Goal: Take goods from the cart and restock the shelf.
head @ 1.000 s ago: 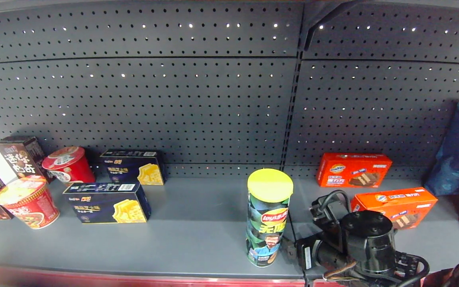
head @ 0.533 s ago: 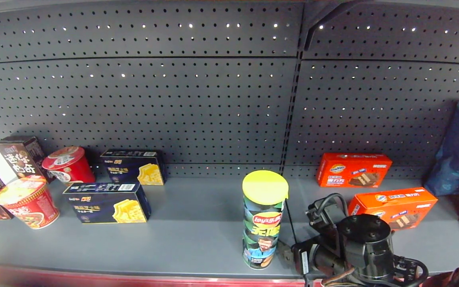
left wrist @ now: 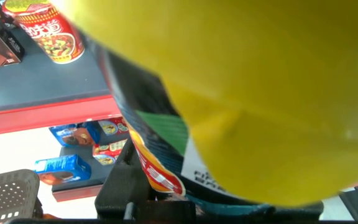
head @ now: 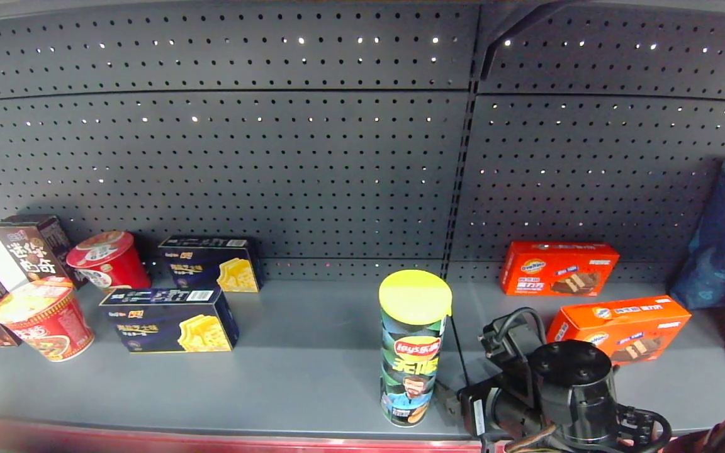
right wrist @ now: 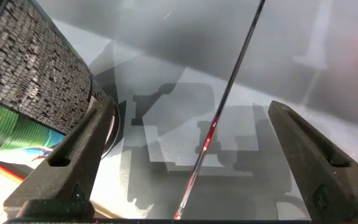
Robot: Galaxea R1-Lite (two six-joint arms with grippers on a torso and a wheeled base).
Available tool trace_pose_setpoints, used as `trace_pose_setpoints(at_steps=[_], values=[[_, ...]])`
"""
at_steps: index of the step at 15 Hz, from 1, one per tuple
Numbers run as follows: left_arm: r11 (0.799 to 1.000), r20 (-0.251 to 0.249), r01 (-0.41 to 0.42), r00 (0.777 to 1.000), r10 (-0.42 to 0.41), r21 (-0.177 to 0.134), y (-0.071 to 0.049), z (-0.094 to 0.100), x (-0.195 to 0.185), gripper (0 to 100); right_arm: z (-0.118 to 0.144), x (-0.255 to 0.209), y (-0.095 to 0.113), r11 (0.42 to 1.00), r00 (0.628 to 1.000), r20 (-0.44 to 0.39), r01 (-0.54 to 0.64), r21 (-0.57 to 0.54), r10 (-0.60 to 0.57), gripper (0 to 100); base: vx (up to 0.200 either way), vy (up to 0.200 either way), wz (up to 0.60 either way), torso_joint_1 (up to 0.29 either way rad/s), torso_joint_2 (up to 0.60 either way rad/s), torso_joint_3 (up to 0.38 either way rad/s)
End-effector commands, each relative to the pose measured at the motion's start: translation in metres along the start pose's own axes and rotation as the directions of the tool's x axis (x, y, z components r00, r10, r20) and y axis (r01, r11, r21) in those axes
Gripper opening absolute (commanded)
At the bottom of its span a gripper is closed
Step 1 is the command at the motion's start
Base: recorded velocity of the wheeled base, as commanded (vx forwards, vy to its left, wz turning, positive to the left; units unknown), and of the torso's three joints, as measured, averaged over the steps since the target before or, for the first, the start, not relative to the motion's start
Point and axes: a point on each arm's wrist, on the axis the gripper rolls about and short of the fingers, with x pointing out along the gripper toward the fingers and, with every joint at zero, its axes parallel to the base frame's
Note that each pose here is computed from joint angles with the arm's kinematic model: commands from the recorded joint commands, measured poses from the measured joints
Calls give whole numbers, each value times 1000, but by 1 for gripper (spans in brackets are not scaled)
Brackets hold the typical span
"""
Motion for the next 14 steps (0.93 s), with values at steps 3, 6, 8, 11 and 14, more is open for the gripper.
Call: trace_pose_setpoints(at_steps=[3, 6, 8, 11, 14], values=[[1000, 1, -1, 1000, 1, 0, 0, 0, 0, 0, -2, 4, 3, 1000, 1000, -5, -5, -5, 5, 100, 0, 0, 0, 0, 0, 0], [1000, 3, -1, 1000, 1, 0, 0, 0, 0, 0, -2, 3, 3, 1000, 1000, -5, -4, -3, 4, 100, 0, 0, 0, 0, 0, 0], [1000, 10, 2, 1000, -2, -1, 0, 2, -2, 0, 5, -5, -1, 1000, 1000, 22, -3, 11, 3, 100, 0, 0, 0, 0, 0, 0], [1000, 16, 5, 1000, -5, 1, 1, 3, -2, 0, 33, -42, -18, 999, 990, 143, 1, 42, -7, 100, 0, 0, 0, 0, 0, 0], [1000, -9, 10, 1000, -10, 5, 0, -6, 3, 0, 32, -81, -36, 1000, 982, 189, 15, -17, -11, 100, 0, 0, 0, 0, 0, 0]])
